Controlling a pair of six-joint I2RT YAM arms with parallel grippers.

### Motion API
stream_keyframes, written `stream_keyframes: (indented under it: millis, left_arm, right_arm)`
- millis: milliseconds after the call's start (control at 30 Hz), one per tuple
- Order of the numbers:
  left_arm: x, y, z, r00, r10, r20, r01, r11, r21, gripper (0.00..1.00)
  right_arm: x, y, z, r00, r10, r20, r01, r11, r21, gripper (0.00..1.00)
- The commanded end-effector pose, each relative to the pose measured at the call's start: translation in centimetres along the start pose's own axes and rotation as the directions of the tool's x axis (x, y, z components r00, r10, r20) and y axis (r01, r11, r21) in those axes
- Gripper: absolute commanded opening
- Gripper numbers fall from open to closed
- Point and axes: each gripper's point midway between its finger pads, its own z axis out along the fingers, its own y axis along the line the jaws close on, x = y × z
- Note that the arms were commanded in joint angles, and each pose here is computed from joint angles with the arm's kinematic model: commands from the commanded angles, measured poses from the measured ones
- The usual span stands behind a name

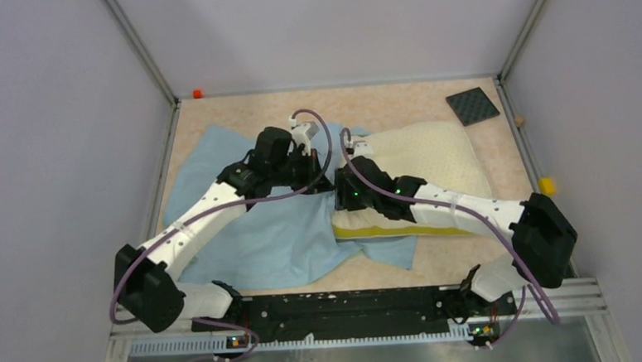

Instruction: Put the pillow into the pillowcase

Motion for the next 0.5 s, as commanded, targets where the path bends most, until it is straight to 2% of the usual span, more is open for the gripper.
stream_keyframes:
  millis: [0,167,300,367,467]
  left_arm:
    - [0.2,1.3,3.1,0.999,-0.034,-0.034,0.034,0.999,-0.017,0.03]
    - [0.9,3.1,4.5,0.997,-0.054,-0.054,0.049,0.995,-0.082,0.06]
    - [0.5,2.6,4.6,0.995,-0.085,-0.043,0.082,0.994,-0.072,0.06]
    - [-0.2,1.8,4.4,0.995,-0.097,-0.031,0.095,0.994,-0.057,0.02]
    - [-1.3,-0.4,4.3,0.994,-0.105,-0.011,0.104,0.994,-0.023,0.00]
  right_arm:
    - [-5.0,-1.5,-3.3,0.989,0.039,0.140,-0.047,0.997,0.060,0.52]
    - [-6.6,-4.1,-5.3,0.986,-0.016,0.165,-0.002,0.995,0.104,0.61]
    - [-6.6,-5.3,-3.7,0.988,-0.055,0.147,0.042,0.995,0.090,0.59]
    - [-5.3,-5.7,-2.4,0.993,-0.060,0.098,0.051,0.994,0.098,0.51]
    - [-2.9,-5.0,-0.6,0.998,0.003,0.057,-0.004,1.000,0.019,0.32]
